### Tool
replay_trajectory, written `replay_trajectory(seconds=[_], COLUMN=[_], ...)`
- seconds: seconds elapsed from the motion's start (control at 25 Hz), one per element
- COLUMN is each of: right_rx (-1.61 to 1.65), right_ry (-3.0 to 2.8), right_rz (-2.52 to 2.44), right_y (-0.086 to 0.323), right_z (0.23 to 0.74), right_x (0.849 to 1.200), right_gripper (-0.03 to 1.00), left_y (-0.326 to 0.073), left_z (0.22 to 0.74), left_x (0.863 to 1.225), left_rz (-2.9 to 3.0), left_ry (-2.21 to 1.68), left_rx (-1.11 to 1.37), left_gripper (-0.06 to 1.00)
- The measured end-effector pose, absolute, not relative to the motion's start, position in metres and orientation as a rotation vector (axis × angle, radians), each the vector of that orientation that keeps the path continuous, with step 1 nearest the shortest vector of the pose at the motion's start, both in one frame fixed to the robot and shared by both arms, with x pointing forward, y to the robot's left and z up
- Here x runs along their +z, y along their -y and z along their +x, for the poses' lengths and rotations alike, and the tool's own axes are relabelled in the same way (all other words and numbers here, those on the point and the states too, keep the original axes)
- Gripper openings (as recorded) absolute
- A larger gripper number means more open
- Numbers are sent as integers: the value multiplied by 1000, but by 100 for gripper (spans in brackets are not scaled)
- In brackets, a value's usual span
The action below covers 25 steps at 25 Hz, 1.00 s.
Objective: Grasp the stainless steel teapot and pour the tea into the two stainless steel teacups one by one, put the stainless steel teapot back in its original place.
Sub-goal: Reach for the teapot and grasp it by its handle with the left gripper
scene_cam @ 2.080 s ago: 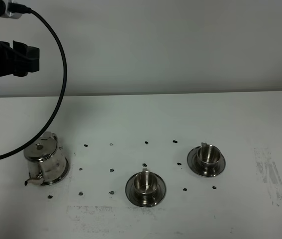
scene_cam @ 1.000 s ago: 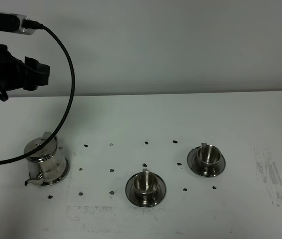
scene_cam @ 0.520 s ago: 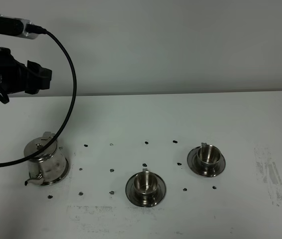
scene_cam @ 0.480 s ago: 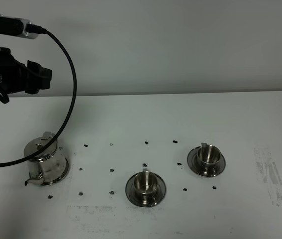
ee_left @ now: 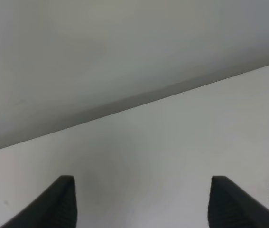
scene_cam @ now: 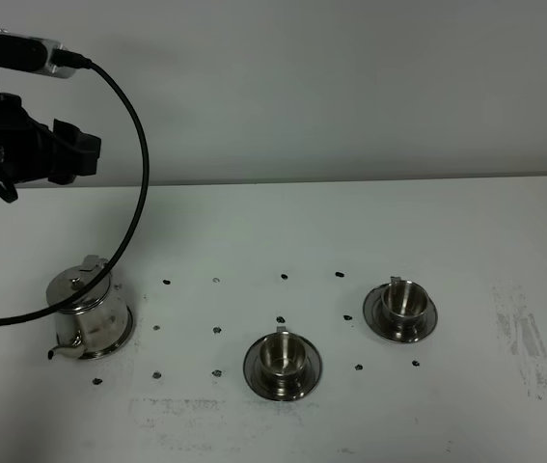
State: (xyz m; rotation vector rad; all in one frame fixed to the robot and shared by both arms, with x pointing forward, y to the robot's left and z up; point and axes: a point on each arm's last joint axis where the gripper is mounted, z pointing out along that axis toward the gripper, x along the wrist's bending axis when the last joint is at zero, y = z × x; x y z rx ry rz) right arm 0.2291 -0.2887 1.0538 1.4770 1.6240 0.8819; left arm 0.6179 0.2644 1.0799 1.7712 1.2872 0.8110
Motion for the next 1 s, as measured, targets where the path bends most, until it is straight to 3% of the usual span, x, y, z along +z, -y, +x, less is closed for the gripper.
replay_trajectory(seconds=[0.36,0.68,1.0], right_rx=[884,886,886], right_ry=[-1622,-1623,-1623], right_rz=[1480,1480,1480], right_y=[289,289,289], right_z=[229,229,229], right_x=[1054,1054,1054], right_gripper=[34,34,34], left_y=[-257,-249,-249], left_z=[615,630,668], left_x=[1081,1115,1089], left_rz=[1816,1921,2045], left_ry=[-1267,-1272,-1381], left_rx=[730,609,481], left_gripper=[57,48,46])
